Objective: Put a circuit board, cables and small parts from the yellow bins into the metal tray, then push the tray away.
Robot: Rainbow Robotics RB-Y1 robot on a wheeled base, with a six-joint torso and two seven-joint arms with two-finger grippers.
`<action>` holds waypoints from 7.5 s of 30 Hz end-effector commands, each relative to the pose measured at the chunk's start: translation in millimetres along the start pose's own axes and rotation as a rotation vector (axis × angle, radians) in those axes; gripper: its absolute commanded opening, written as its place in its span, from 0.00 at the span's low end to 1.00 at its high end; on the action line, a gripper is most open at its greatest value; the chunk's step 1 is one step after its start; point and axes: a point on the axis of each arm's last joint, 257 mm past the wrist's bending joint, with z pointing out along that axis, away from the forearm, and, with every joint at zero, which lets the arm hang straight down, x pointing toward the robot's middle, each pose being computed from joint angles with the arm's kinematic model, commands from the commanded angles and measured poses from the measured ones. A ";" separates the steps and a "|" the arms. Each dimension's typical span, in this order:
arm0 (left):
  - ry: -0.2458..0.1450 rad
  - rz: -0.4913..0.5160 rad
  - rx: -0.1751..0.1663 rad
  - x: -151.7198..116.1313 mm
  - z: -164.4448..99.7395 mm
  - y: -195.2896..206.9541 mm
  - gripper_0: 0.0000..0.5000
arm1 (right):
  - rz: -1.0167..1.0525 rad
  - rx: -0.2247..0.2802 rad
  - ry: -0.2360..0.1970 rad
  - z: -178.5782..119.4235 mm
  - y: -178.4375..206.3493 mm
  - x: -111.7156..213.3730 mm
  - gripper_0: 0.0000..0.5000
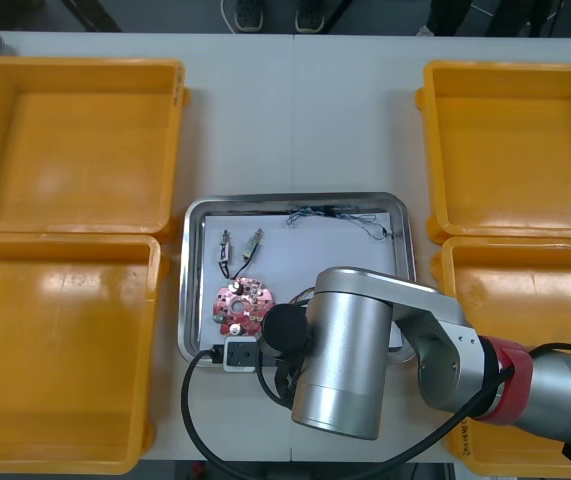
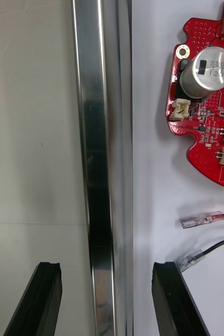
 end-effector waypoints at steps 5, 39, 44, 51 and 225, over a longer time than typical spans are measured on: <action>-0.026 0.075 -0.066 -3.2 -16.5 17.8 1.00 | 0.000 0.032 -0.008 -2.8 -8.4 -6.7 1.00; -0.026 0.075 -0.066 -3.2 -16.5 17.8 1.00 | -0.020 0.100 0.025 -6.2 -33.0 5.0 0.00; -0.026 0.075 -0.066 -3.2 -16.5 17.8 1.00 | -0.060 0.135 0.043 -9.5 -43.1 6.8 0.00; -0.026 0.075 -0.066 -3.2 -16.5 17.8 1.00 | -0.068 0.138 0.057 -13.2 -57.0 5.6 0.00; -0.026 0.075 -0.066 -3.2 -16.5 17.8 1.00 | -0.065 0.621 0.062 -64.9 -355.0 -14.9 1.00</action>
